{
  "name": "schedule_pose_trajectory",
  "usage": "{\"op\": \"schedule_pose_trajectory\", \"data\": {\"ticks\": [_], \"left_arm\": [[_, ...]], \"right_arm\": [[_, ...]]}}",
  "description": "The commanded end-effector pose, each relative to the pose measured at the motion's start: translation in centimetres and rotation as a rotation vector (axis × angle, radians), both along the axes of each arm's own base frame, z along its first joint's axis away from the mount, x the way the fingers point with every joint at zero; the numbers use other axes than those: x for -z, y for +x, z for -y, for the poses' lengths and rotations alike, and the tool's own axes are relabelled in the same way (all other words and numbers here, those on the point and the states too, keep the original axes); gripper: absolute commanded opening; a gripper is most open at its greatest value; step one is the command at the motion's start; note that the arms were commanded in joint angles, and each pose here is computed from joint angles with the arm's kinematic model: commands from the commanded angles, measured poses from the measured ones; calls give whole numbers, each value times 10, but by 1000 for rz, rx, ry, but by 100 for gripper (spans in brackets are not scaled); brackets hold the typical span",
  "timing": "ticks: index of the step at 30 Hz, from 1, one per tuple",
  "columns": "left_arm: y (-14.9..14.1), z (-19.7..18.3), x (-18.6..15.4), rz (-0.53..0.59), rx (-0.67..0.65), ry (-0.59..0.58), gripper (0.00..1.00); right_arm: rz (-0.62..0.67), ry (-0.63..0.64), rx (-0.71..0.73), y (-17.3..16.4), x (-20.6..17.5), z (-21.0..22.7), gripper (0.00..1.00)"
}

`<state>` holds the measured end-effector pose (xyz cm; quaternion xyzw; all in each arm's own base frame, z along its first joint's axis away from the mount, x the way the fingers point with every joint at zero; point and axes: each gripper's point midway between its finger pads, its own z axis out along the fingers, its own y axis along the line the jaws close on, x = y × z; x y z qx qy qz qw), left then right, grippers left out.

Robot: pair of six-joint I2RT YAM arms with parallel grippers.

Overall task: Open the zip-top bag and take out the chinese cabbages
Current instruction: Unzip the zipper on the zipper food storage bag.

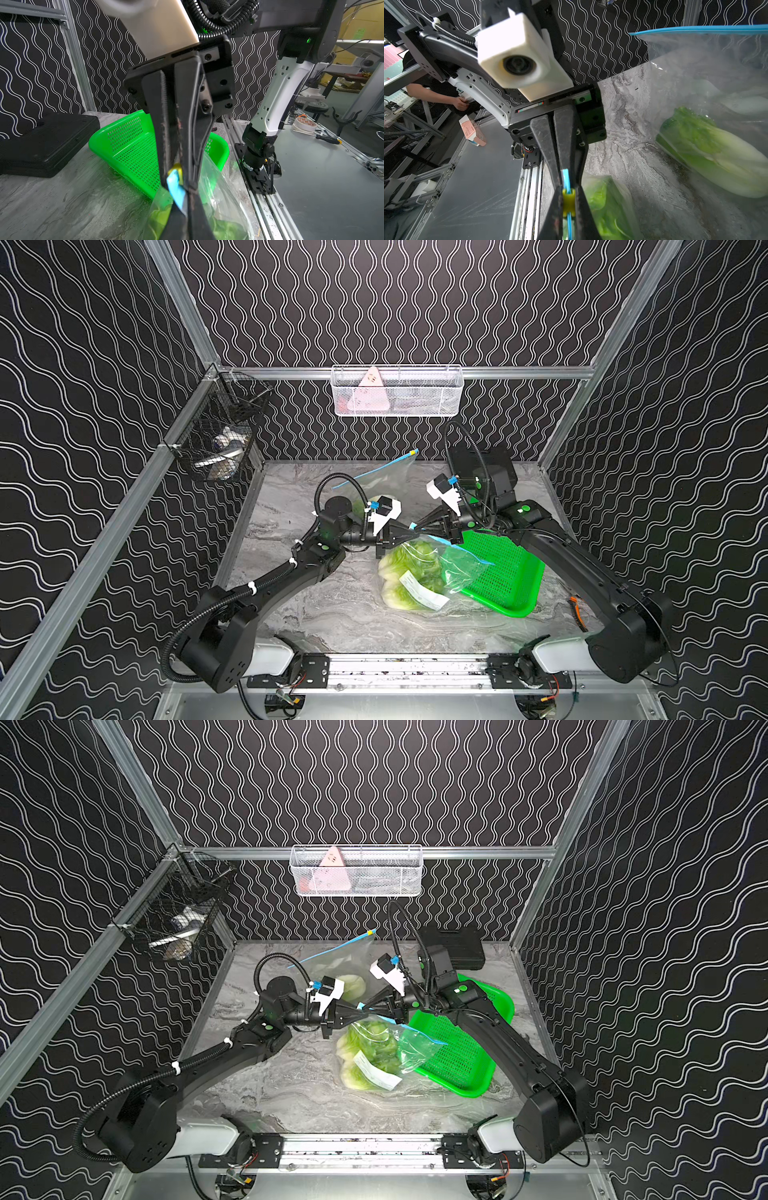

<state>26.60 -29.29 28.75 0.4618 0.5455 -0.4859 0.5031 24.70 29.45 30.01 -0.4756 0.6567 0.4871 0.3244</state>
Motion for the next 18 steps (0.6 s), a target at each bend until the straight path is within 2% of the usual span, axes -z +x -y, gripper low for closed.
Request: {"op": "schedule_pose_trajectory", "data": {"ticks": [1,14,18], "left_arm": [[3,-2,-13,44,-16,-40,0],[16,-18,-26,53,-86,-106,0],[19,-23,-32,50,-95,-129,0]], "right_arm": [[-5,3,-33,-6,-1,-1,0],[14,-29,0,-5,6,10,0],[14,-36,39,4,8,22,0]]}}
